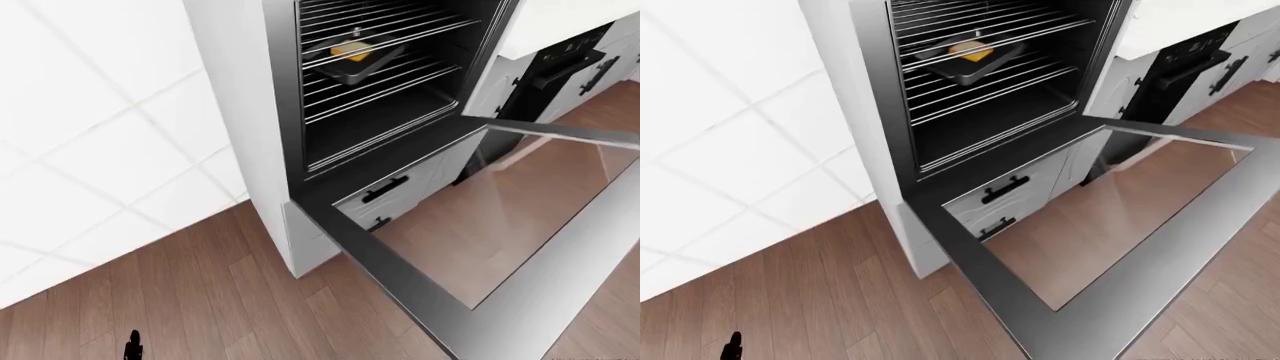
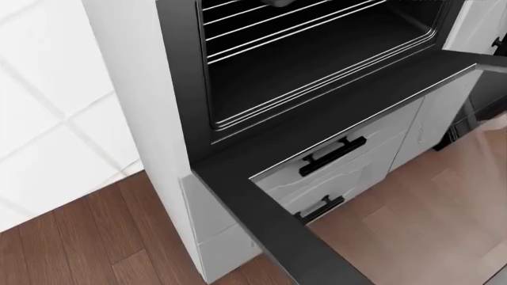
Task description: Close the oven door.
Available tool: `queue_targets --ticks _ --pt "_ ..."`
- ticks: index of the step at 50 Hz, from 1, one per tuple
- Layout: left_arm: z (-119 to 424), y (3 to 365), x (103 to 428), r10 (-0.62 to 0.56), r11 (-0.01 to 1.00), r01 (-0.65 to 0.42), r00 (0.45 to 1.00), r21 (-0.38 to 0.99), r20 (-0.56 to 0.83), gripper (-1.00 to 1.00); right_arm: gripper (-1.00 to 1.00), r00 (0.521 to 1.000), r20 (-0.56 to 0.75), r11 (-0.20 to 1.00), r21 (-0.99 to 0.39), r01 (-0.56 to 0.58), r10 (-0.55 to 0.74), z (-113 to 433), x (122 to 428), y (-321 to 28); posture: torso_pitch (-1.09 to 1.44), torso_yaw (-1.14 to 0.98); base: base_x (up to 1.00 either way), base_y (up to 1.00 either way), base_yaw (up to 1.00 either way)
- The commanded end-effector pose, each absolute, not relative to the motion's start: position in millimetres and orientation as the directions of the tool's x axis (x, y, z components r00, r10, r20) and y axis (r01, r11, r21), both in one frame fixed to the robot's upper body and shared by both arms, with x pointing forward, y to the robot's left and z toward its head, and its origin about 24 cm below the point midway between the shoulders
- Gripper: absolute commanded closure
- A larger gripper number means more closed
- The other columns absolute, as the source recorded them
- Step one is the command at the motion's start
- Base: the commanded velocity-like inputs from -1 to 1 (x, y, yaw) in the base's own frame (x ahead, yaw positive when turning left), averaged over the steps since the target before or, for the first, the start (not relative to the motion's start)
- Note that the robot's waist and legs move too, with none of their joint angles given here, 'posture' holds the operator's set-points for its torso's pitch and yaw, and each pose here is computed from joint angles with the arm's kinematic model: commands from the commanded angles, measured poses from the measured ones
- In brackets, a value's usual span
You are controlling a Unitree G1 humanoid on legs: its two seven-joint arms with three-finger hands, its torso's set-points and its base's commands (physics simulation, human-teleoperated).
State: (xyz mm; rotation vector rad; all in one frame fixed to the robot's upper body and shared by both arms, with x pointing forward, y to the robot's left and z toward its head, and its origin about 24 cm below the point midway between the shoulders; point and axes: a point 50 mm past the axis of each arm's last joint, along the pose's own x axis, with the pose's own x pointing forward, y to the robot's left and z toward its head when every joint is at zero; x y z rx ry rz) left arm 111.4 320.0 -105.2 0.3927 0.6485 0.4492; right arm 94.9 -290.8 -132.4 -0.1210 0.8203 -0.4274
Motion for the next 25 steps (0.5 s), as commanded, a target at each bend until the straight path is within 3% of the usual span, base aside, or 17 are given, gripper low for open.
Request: queue_targets --ticks 1,25 --pt "-94.9 329.8 119.1 0.538 0.81 -0.311 0.731 0.497 -0.42 -1.0 -1.0 0.65 -0.619 0.897 -0.277 0.345 -0.441 -123.5 103.7 -299.6 0.0 0.0 0.0 0.0 0.0" --pt "-94.9 329.7 119.2 0.538 0.81 -0.311 0.731 0.497 -0.42 -1.0 -1.0 0.62 -0.649 0.892 -0.245 0.379 -0.442 -125.1 102.2 -302.5 0.0 0.0 0.0 0.0 -0.01"
